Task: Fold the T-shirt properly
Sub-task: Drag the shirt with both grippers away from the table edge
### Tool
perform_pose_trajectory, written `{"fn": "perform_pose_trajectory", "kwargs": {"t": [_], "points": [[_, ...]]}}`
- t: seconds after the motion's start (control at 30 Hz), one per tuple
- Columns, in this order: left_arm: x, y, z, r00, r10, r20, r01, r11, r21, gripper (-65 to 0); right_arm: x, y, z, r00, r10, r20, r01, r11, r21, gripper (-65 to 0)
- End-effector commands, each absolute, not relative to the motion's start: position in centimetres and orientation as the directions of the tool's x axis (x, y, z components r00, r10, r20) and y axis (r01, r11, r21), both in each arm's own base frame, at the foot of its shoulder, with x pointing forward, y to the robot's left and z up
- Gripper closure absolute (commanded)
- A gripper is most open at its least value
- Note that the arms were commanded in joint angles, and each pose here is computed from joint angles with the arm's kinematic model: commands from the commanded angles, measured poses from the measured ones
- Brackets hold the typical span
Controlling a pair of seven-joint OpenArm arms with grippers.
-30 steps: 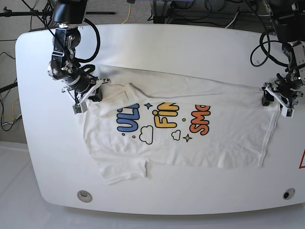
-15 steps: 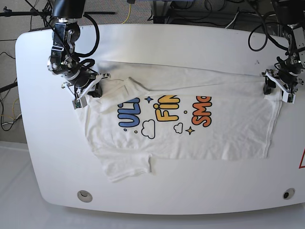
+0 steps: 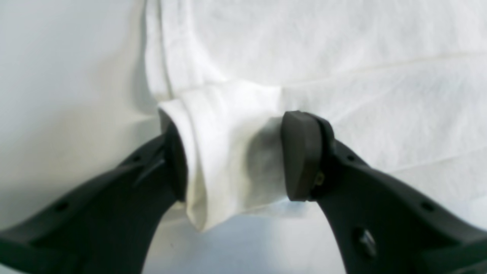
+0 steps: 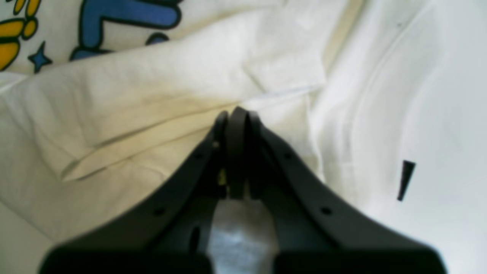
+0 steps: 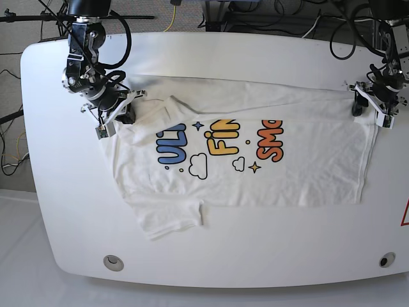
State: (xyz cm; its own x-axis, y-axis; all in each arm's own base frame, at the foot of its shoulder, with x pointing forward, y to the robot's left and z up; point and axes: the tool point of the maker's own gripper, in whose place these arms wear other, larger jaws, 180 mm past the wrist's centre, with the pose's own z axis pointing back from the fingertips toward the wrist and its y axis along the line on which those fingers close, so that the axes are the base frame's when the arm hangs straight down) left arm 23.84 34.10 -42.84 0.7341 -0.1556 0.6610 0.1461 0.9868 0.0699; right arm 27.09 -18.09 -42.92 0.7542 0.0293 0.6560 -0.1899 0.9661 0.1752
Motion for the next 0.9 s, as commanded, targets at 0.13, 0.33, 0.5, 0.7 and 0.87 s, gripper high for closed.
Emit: {"fn": "perform_pose_trajectory", "kwargs": {"t": [0.13, 0.33, 0.5, 0.7, 0.87], "points": [[18.2, 35.1, -46.3, 0.869, -0.249, 0.427, 0.215, 0.968, 0.126, -30.7, 25.1, -19.5, -44.0, 0.8, 0.078, 0.595, -0.191, 0.973, 0.129, 0.0], [18.3, 35.5, -46.5, 0.875, -0.23, 0.427, 0.193, 0.973, 0.129, -19.8, 25.1, -18.9, -44.1, 0.797, 0.073, 0.599, -0.193, 0.971, 0.139, 0.0], [17.9, 35.7, -46.7, 0.881, -0.218, 0.421, 0.18, 0.975, 0.128, -2.4, 25.0, -18.7, -44.1, 0.796, 0.073, 0.601, -0.196, 0.97, 0.142, 0.0], [15.9, 34.9, -46.9, 0.886, -0.258, 0.385, 0.224, 0.966, 0.131, 0.0, 24.6, -18.2, -43.3, 0.781, 0.077, 0.619, -0.209, 0.967, 0.144, 0.0], [15.2, 34.7, -46.5, 0.883, -0.276, 0.38, 0.241, 0.961, 0.136, -4.5, 24.1, -18.0, -43.0, 0.781, 0.081, 0.62, -0.214, 0.967, 0.142, 0.0]]}}
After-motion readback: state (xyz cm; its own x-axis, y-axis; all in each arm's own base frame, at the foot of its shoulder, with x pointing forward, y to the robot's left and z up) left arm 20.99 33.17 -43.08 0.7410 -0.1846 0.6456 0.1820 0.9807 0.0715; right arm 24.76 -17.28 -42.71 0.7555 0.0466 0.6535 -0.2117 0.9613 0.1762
